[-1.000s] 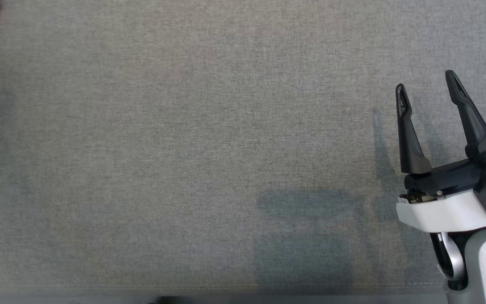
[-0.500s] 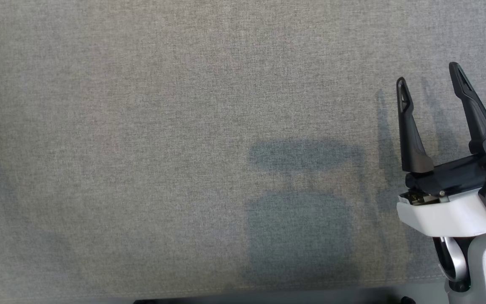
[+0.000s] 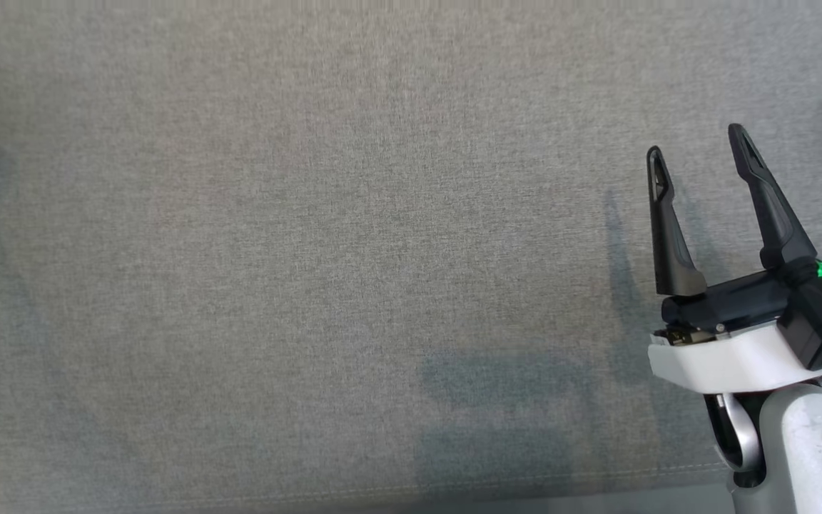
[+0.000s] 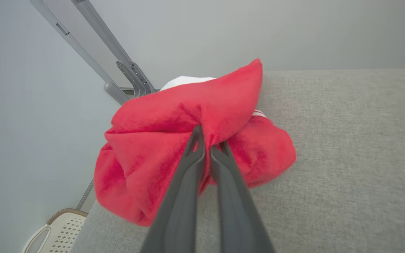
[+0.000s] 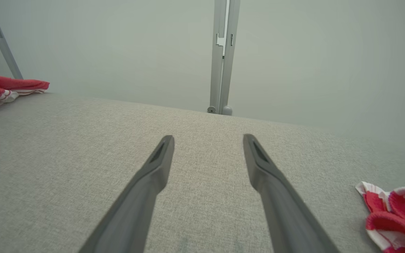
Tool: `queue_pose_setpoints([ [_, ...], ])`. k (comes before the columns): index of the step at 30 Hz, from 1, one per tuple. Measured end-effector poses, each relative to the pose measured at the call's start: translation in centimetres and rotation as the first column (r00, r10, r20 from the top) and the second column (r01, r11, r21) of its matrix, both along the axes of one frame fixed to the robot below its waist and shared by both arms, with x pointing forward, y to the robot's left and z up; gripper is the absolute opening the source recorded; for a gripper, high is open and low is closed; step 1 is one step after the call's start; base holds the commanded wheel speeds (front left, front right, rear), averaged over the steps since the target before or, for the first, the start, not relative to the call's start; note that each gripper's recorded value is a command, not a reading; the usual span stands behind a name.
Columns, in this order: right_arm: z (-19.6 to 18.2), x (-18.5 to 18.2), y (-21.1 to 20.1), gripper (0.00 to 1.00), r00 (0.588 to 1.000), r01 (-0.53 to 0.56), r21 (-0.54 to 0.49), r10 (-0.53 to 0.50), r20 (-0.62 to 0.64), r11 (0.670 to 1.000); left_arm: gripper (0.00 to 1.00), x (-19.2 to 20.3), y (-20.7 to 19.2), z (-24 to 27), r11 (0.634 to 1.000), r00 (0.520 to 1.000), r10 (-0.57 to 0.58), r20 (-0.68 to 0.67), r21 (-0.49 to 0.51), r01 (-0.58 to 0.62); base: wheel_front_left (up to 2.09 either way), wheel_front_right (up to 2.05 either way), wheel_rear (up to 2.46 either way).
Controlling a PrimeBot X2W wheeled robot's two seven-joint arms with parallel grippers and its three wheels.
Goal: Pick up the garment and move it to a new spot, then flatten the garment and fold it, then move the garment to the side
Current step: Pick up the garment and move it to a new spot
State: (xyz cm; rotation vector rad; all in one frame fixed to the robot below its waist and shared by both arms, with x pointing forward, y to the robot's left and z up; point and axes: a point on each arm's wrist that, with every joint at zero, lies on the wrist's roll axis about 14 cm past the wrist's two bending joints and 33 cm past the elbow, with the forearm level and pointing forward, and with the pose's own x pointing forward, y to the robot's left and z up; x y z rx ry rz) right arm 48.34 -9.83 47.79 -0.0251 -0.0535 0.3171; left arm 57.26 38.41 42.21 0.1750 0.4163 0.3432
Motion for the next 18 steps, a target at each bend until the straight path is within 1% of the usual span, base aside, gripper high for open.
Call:
queue_pose_setpoints([
  [5, 2.1, -1.2, -0.3, 1.0, 0.999, 0.014, 0.022, -0.015, 0.036, 1.0, 0.0, 0.8, -1.6, 4.9, 0.997, 0.992, -0.082, 0.092, 0.02, 0.08, 0.0, 0.0, 0.0],
  [9, 3.7, -2.7, -0.9, 1.0, 0.998, 0.031, 0.04, -0.034, 0.061, 0.999, 0.0, 1.2, -4.0, 9.1, 0.987, 0.972, -0.162, 0.172, 0.021, 0.161, 0.0, 0.0, 0.0],
  [11, 4.5, -3.6, -1.3, 1.0, 0.996, 0.044, 0.043, -0.047, 0.073, 0.998, 0.0, 1.3, -5.9, 11.3, 0.978, 0.953, -0.207, 0.219, 0.019, 0.208, 0.0, 0.0, 0.0],
  [14, 5.6, -5.0, -1.9, 1.0, 0.994, 0.06, 0.048, -0.065, 0.091, 0.997, 0.0, 1.3, -9.4, 14.4, 0.961, 0.917, -0.257, 0.304, -0.021, 0.277, 0.0, 0.0, 0.0],
  [18, 7.3, -7.1, -3.0, 1.0, 0.988, 0.085, 0.071, -0.093, 0.119, 0.994, 0.0, 0.3, -15.0, 17.3, 0.92, 0.86, -0.349, 0.372, -0.039, 0.39, 0.0, 0.0, 0.0],
])
